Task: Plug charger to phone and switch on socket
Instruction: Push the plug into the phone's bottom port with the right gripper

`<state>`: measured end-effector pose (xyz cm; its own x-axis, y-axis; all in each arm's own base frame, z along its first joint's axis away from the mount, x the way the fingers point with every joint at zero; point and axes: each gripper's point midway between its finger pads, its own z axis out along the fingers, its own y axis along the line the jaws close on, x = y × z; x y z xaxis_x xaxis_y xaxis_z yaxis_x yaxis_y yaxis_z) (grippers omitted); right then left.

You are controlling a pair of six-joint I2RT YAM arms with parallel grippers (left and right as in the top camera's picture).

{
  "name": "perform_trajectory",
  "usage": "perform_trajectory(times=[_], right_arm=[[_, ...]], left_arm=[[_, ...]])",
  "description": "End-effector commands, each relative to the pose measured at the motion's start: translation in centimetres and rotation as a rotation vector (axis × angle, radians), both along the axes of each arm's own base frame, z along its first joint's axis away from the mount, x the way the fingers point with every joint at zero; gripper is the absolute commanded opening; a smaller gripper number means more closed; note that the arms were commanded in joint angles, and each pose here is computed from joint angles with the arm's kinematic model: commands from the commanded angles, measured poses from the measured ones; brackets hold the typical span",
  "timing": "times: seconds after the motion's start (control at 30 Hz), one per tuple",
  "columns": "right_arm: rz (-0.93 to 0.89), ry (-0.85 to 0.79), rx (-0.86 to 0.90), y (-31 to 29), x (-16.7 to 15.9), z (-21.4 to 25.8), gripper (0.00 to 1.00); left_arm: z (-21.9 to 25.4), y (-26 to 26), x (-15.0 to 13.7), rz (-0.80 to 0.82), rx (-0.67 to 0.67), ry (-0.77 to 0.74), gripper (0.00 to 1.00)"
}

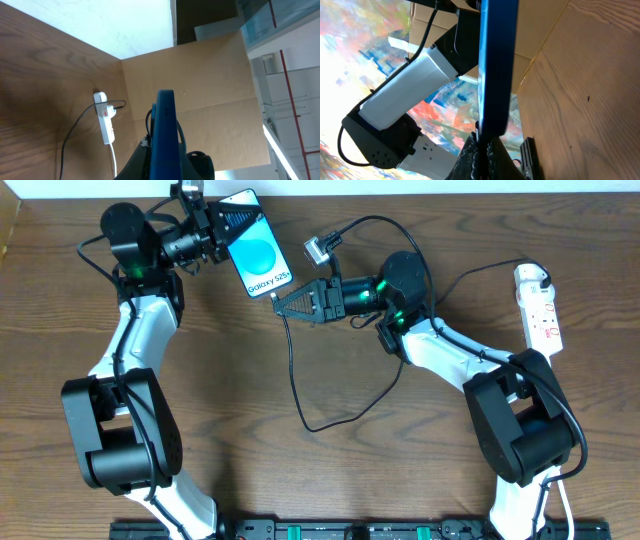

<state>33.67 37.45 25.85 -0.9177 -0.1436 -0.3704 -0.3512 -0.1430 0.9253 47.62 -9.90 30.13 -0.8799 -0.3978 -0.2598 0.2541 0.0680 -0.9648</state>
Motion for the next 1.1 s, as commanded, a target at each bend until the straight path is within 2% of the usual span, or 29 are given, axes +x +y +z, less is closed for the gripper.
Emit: perform_trajectory(times=[0.0,1.07], right_arm=[[-0.011,-0.023,0.008,0.09,0.18,-0.02,0.01],[-0.046,0.022,-0.001,0.50,0.72,-0.26,0.01]], left_arm=[[0.76,0.01,-0.24,-0.019,0.003,-0.015,0.07],[0.67,-0.24,-0.74,-0.050,0.008,-0.015,0.07]])
